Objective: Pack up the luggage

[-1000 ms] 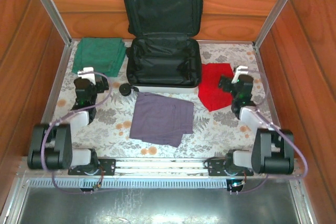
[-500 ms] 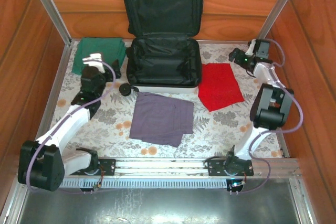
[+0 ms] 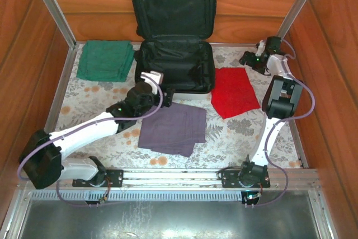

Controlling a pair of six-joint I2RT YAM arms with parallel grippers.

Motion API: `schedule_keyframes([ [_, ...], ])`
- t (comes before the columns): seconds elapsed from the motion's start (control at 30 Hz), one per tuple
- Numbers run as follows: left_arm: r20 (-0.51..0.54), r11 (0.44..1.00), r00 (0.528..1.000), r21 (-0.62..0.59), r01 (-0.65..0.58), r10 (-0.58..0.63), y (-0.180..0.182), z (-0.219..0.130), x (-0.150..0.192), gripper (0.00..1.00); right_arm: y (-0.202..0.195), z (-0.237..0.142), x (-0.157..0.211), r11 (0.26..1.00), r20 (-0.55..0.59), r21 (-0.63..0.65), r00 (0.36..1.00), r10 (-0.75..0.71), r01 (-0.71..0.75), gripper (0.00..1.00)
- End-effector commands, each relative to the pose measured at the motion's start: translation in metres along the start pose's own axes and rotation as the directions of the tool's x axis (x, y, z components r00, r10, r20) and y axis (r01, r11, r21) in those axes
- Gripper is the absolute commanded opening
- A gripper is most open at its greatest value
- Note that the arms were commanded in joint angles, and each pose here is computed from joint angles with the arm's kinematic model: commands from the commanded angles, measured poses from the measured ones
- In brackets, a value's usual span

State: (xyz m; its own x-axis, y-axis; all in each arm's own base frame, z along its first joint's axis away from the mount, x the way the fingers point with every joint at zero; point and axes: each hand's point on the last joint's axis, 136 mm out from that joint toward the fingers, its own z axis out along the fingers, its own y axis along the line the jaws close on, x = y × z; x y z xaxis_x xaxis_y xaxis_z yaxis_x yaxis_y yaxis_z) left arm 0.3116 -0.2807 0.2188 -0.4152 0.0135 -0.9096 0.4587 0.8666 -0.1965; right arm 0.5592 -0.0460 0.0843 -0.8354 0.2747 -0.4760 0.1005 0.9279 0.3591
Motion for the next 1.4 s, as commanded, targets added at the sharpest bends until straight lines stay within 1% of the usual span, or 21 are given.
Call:
schedule_keyframes([
  [0.0, -0.033, 1.0, 0.999, 0.011, -0.009, 0.01, -0.018, 0.009, 0.005, 0.98, -0.01, 0.015, 0.033, 0.999, -0.15, 0.038, 0.989, 0.015, -0.009, 0.84],
  [0.13, -0.049, 0.999, 0.999, 0.04, -0.013, 0.015, -0.032, 0.019, 0.005, 0.98, -0.012, 0.022, 0.041, 0.998, -0.171, 0.057, 0.985, 0.0, 0.01, 0.83],
  [0.33, -0.091, 0.997, 0.996, 0.072, -0.007, 0.013, -0.046, 0.033, 0.016, 0.98, -0.005, 0.038, 0.062, 0.993, -0.236, 0.065, 0.968, -0.082, 0.1, 0.82],
  [0.47, -0.105, 0.997, 0.994, 0.072, -0.002, 0.01, -0.048, 0.038, 0.02, 0.98, 0.0, 0.044, 0.074, 0.981, -0.287, 0.079, 0.947, -0.147, 0.177, 0.79],
  [0.57, -0.112, 0.998, 0.994, 0.063, -0.003, 0.01, -0.047, 0.041, 0.022, 0.99, 0.005, 0.045, 0.076, 0.975, -0.291, 0.083, 0.94, -0.175, 0.208, 0.73],
  [0.63, -0.115, 0.998, 0.993, 0.056, 0.0, 0.007, -0.046, 0.041, 0.021, 1.0, 0.009, 0.045, 0.079, 0.972, -0.302, 0.071, 0.934, -0.193, 0.223, 0.58],
  [0.67, -0.12, 0.999, 0.993, 0.049, 0.001, 0.005, -0.045, 0.041, 0.022, 1.0, 0.01, 0.046, 0.081, 0.971, -0.31, 0.063, 0.929, -0.2, 0.23, 0.52],
  [0.73, -0.13, 1.0, 0.991, 0.03, 0.0, 0.004, -0.042, 0.041, 0.023, 1.0, 0.011, 0.048, 0.086, 0.968, -0.331, 0.066, 0.921, -0.208, 0.242, 0.32],
  [0.77, -0.138, 1.0, 0.99, 0.021, -0.001, 0.004, -0.04, 0.041, 0.025, 1.0, 0.01, 0.047, 0.088, 0.968, -0.342, 0.071, 0.918, -0.203, 0.241, 0.25],
  [0.87, -0.163, 1.0, 0.987, -0.009, 0.0, -0.002, -0.036, 0.042, 0.028, 1.0, 0.009, 0.04, 0.089, 0.969, -0.35, 0.1, 0.92, -0.177, 0.224, 0.07],
  [0.9, -0.176, 1.0, 0.984, -0.016, 0.003, -0.006, -0.036, 0.042, 0.029, 1.0, 0.006, 0.036, 0.09, 0.969, -0.352, 0.12, 0.922, -0.163, 0.217, 0.03],
  [0.93, -0.193, 1.0, 0.981, -0.021, 0.003, -0.007, -0.036, 0.043, 0.03, 1.0, 0.002, 0.03, 0.089, 0.964, -0.346, 0.154, 0.926, -0.151, 0.215, 0.0],
  [1.03, -0.259, 0.999, 0.966, -0.034, 0.006, -0.015, -0.04, 0.047, 0.033, 1.0, -0.014, 0.006, 0.086, 0.948, -0.304, 0.273, 0.949, -0.079, 0.166, 0.0],
  [1.1, -0.296, 1.0, 0.955, 0.004, 0.025, -0.023, -0.05, 0.053, 0.037, 1.0, -0.029, -0.013, 0.087, 0.938, -0.265, 0.335, 0.964, 0.003, 0.089, 0.0],
  [1.2, -0.338, 0.989, 0.937, 0.077, 0.123, -0.09, -0.073, 0.061, 0.045, 1.0, -0.046, -0.039, 0.093, 0.932, -0.189, 0.361, 0.976, 0.107, -0.032, 0.0],
  [1.3, -0.39, 0.962, 0.906, 0.137, 0.237, -0.168, -0.101, 0.072, 0.056, 1.0, -0.059, -0.061, 0.101, 0.916, -0.11, 0.37, 0.971, 0.212, -0.158, 0.0],
  [1.37, -0.418, 0.942, 0.878, 0.129, 0.31, -0.232, -0.12, 0.076, 0.062, 1.0, -0.067, -0.075, 0.108, 0.893, -0.062, 0.367, 0.951, 0.302, -0.26, 0.0],
])
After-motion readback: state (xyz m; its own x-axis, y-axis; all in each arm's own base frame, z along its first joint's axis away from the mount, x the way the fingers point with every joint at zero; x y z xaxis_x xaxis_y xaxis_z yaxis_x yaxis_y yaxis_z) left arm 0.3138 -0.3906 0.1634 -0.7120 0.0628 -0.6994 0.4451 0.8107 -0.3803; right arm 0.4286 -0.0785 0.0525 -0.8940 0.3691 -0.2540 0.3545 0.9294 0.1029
